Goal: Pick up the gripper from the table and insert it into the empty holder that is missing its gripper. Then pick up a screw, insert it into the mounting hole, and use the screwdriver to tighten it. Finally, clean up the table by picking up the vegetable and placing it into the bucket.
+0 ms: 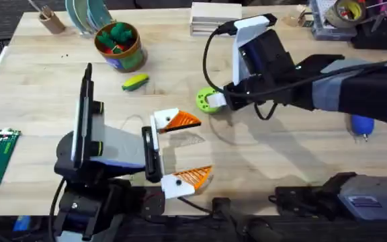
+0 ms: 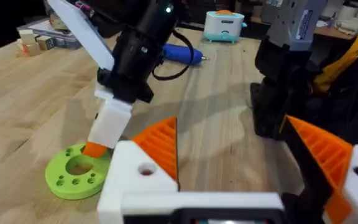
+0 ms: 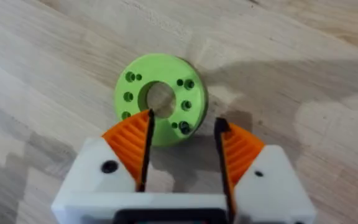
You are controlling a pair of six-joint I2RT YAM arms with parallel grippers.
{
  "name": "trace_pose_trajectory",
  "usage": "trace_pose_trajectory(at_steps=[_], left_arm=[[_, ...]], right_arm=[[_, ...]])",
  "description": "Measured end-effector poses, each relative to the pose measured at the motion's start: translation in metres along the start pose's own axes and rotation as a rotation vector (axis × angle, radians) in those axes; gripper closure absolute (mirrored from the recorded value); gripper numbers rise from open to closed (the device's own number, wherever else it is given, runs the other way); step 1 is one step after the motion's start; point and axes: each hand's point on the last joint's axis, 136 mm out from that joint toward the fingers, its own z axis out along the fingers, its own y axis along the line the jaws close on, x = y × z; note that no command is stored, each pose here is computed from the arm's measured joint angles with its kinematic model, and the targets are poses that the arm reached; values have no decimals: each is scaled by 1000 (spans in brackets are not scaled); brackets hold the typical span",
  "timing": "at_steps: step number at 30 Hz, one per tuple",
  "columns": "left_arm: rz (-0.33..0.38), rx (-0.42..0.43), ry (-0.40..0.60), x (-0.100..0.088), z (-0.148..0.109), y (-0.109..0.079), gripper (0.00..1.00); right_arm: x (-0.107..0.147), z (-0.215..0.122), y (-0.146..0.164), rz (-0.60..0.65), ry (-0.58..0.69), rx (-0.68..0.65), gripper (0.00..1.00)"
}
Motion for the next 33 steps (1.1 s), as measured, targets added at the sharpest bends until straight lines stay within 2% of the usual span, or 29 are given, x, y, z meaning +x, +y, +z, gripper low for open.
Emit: trace_pose_trajectory(at_steps=[2, 8, 16, 33], left_arm=[[0, 0, 0, 0, 0, 0, 8], [0, 0, 0, 0, 0, 0, 8], [0, 0, 0, 0, 0, 0, 8], [-1, 0, 0, 0, 0, 0, 6]], right_arm=[[1, 3, -1, 7, 5, 6, 450], [2, 7, -4, 27, 8, 17, 572], [1, 7, -4, 37, 4, 17, 691], [0, 5, -5, 37, -2, 24, 718]])
